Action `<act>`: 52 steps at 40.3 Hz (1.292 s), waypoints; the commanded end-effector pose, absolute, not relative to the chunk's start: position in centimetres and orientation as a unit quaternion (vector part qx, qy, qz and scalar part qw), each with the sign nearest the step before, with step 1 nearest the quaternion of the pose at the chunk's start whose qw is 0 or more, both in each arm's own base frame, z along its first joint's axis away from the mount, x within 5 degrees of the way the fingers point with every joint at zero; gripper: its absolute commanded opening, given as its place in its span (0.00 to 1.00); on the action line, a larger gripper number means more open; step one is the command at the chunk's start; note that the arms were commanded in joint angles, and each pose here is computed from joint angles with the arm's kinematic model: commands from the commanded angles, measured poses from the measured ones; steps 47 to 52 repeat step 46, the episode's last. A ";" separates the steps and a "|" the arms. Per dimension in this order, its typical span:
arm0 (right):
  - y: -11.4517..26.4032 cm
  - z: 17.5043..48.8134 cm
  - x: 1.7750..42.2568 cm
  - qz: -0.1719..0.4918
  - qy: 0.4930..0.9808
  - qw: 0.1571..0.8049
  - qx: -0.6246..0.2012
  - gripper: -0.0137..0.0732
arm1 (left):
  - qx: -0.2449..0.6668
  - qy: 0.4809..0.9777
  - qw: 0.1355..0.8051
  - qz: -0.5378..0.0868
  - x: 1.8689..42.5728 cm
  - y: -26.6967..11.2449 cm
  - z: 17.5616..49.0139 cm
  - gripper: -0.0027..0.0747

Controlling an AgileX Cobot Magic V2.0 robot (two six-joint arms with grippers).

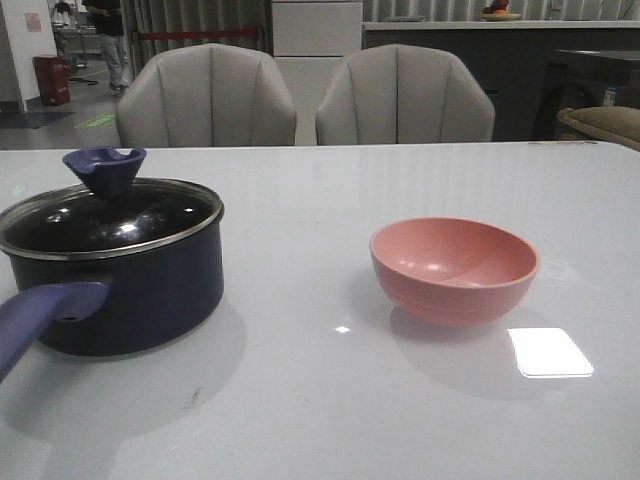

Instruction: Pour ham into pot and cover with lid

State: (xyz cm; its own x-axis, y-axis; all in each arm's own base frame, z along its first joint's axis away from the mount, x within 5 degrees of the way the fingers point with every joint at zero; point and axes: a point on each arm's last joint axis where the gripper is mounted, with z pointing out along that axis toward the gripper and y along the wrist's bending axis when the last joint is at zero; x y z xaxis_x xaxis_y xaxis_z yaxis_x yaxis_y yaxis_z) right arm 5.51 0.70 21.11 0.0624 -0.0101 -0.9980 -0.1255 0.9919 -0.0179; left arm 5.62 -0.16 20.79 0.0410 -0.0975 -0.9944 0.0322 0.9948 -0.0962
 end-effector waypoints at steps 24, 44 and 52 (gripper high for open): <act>0.7 21.3 5.4 0.037 0.649 0.759 -0.046 0.33 | -0.030 0.666 0.743 -0.052 5.5 -0.1 20.8 0.20; 0.7 21.3 5.4 0.037 0.649 0.759 -0.046 0.33 | -0.030 0.666 0.743 -0.052 5.5 -0.1 20.8 0.20; 0.7 21.3 5.4 0.037 0.649 0.759 -0.046 0.33 | -0.030 0.666 0.743 -0.052 5.5 -0.1 20.8 0.20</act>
